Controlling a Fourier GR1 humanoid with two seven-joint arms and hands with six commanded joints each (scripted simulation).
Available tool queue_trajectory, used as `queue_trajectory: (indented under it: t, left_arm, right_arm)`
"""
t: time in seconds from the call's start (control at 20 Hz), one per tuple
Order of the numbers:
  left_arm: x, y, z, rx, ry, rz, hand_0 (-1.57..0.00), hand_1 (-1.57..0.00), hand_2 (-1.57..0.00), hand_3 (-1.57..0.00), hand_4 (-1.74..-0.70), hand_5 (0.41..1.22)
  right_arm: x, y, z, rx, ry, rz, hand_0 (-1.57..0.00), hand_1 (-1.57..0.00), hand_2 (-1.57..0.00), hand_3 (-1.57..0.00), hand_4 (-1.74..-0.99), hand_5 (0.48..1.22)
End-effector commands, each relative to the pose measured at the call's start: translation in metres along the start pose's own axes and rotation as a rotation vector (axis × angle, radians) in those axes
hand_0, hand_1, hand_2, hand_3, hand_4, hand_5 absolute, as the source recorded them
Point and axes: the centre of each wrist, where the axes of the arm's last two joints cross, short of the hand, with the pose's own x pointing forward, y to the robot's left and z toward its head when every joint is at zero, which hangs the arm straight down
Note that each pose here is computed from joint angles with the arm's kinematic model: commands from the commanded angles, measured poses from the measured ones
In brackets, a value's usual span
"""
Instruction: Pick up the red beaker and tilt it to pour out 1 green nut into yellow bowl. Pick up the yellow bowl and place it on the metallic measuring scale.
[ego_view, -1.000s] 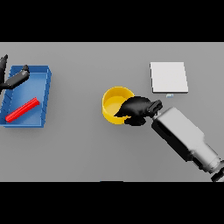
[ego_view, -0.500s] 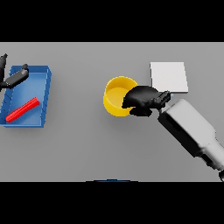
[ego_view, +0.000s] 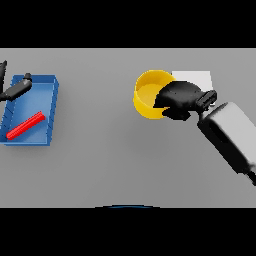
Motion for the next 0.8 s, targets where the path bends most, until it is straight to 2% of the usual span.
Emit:
queue_trajectory:
  t: [0.0, 0.1, 0.3, 0.45, 0.55, 0.75]
  left_arm:
    - [0.002, -0.001, 0.002, 0.004, -0.005, 0.0, 0.0, 0.0, 0.0, 0.0, -0.8, 0.73]
    - [0.002, 0.0, 0.003, 0.004, -0.001, 0.017, 0.0, 0.0, 0.0, 0.0, -0.81, 0.741]
    - [0.004, -0.001, 0.008, 0.006, 0.012, -0.003, 0.0, 0.0, 0.0, 0.0, -0.8, 0.735]
    - [0.006, 0.002, 0.009, 0.012, 0.037, 0.001, 0.0, 0.0, 0.0, 0.0, -0.82, 0.75]
    - [0.006, 0.003, 0.011, 0.011, 0.037, 0.003, 0.0, 0.0, 0.0, 0.0, -0.83, 0.765]
    - [0.004, 0.0, 0.011, 0.011, 0.048, -0.002, 0.0, 0.0, 0.0, 0.0, -0.82, 0.772]
  right_arm:
    - [-0.009, -0.002, 0.003, -0.014, 0.009, 0.008, -1.57, -1.57, -1.57, -1.26, -1.719, 1.22]
    - [-0.019, -0.01, 0.005, -0.041, 0.046, 0.013, -1.57, -1.57, -1.57, -1.33, -1.72, 1.221]
    - [-0.05, -0.015, 0.007, -0.083, 0.153, -0.004, -1.57, -1.57, -1.57, -1.24, -1.72, 1.221]
    - [-0.073, -0.007, 0.009, -0.089, 0.211, -0.073, -1.57, -1.57, -1.57, -1.21, -1.72, 1.221]
    - [-0.091, -0.001, 0.013, -0.094, 0.25, -0.097, -1.57, -1.57, -1.57, -1.19, -1.72, 1.221]
    - [-0.114, 0.008, 0.005, -0.088, 0.297, -0.122, -1.57, -1.57, -1.57, -1.18, -1.721, 1.221]
